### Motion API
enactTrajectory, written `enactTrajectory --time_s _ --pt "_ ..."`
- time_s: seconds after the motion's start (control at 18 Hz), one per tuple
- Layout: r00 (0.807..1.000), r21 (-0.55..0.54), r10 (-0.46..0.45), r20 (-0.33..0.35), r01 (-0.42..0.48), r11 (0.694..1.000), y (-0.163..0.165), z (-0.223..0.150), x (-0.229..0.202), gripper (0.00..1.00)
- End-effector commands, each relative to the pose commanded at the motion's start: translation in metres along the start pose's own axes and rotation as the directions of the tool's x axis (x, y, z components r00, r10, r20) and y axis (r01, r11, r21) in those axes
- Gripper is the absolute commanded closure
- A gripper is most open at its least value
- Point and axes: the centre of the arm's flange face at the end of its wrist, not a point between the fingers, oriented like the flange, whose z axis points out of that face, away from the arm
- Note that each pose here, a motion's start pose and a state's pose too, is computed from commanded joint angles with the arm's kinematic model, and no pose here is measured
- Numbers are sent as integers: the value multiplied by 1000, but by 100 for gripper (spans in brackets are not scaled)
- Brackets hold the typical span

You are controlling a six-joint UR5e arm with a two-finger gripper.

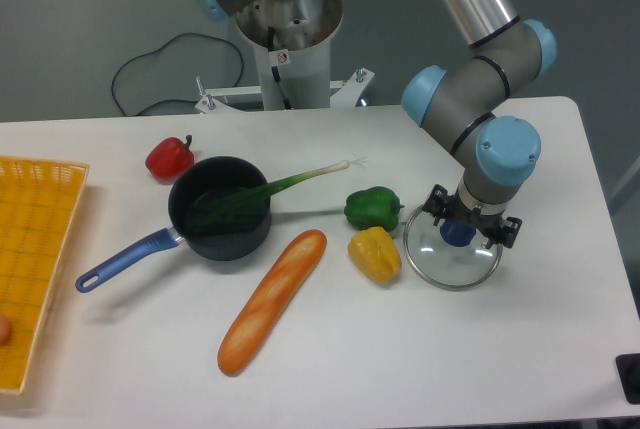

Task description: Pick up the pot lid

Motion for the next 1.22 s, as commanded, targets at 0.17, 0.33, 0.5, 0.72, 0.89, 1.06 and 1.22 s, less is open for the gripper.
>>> enactTrajectory --time_s 0.17,0.33,0.5,0.72,0.89,1.06,1.22 --pt "1000 -2 -1 -6 1 1000 0 2 1 0" --pt "1000 -2 -1 -4 1 1000 1 2 0 0" --pt "1000 -5 0 -5 0 1000 2 2 0 0" --pt "1000 -5 -1 -5 1 1000 1 1 0 18" --pt "1000 -5 -3 0 3 1000 1 -1 -1 34" --pt "1000 -4 -2 2 2 1000 0 -2 -1 46" --pt "1000 -4 -2 2 2 1000 0 -3 -2 53"
